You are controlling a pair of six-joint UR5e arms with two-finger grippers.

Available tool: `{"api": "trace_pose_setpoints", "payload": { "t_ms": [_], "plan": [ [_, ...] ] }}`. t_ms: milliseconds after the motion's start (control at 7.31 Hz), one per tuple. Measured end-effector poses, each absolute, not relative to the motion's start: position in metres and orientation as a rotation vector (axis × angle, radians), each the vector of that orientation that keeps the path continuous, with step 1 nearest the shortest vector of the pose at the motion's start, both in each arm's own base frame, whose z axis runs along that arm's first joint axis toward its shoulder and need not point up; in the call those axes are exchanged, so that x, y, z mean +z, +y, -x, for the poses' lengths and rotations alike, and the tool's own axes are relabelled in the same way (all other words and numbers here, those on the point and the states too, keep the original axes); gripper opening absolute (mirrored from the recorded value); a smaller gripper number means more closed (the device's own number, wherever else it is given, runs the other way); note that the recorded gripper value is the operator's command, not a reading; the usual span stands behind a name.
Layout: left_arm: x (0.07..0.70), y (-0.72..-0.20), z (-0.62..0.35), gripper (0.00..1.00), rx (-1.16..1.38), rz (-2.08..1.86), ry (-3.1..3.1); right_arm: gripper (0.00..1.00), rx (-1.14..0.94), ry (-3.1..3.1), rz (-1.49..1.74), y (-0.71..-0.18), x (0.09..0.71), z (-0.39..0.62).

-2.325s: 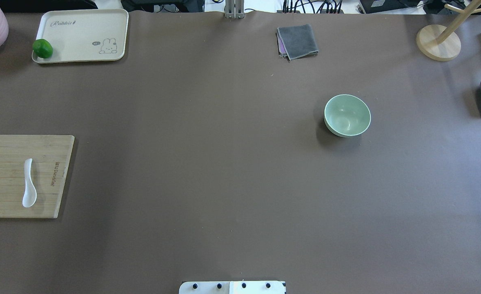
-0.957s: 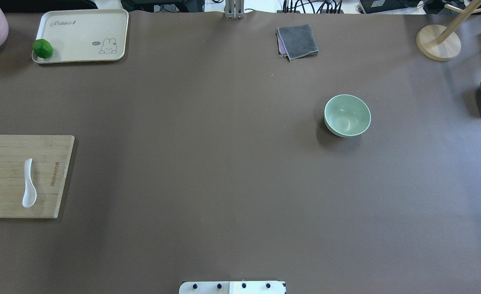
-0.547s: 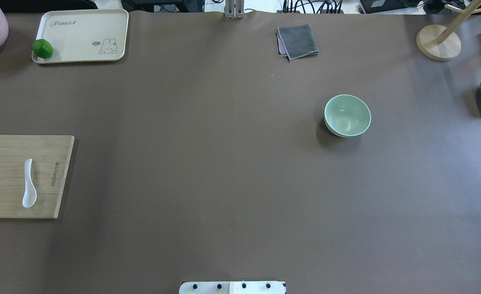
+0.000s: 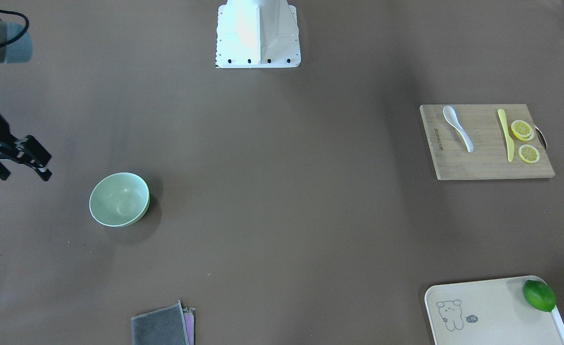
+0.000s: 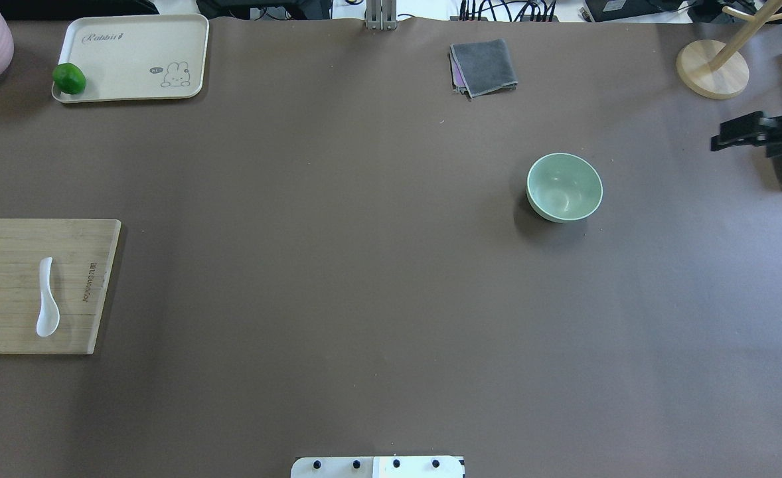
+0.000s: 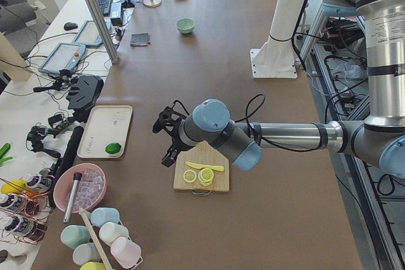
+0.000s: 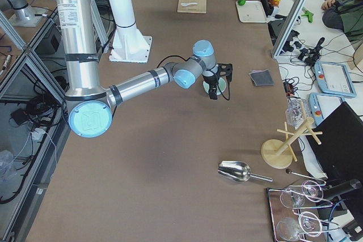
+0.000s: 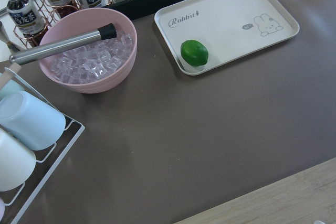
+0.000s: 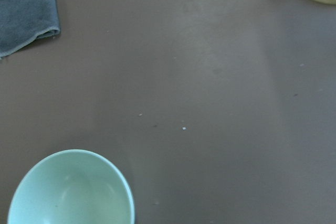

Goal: Place spoon in bowl
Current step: 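Reach the right gripper to the rim of the pale green bowl, then grip the bowl rim with the right gripper and drag it toward the table center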

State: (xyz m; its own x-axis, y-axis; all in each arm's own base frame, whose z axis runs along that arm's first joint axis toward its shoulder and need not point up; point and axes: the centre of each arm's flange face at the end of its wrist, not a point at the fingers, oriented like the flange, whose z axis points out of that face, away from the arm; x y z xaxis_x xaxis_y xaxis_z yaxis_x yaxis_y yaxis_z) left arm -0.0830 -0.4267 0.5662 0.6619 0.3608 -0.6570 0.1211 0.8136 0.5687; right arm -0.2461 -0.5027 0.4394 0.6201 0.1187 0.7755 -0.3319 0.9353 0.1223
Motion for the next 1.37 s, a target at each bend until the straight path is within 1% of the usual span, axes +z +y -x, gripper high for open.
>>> {"api": "trace_pose_setpoints", "payload": {
  "t_ms": [137, 274, 547, 684, 1094, 1368],
  "plan": [
    [0.566, -0.427, 0.082, 0.98, 0.146, -0.621, 0.855, 0.92, 0.291, -0.894, -0.278, -0.498, 0.446, 0.288],
    [0.566, -0.427, 0.082, 0.98, 0.146, -0.621, 0.857, 0.84, 0.312, -0.910, -0.285, -0.492, 0.455, 0.315],
    [0.567, -0.427, 0.082, 0.98, 0.148, -0.620, 0.859, 0.23, 0.336, -0.903, -0.288, -0.477, 0.466, 0.343],
    [0.567, -0.427, 0.081, 0.98, 0.150, -0.618, 0.860, 0.00, 0.339, -0.899, -0.289, -0.471, 0.468, 0.352],
    [0.567, -0.428, 0.075, 0.98, 0.162, -0.613, 0.864, 0.00, 0.347, -0.923, -0.295, -0.471, 0.451, 0.366],
    [0.567, -0.429, 0.073, 0.98, 0.167, -0.613, 0.865, 0.00, 0.386, -0.957, -0.279, -0.486, 0.400, 0.391]
  ]
}}
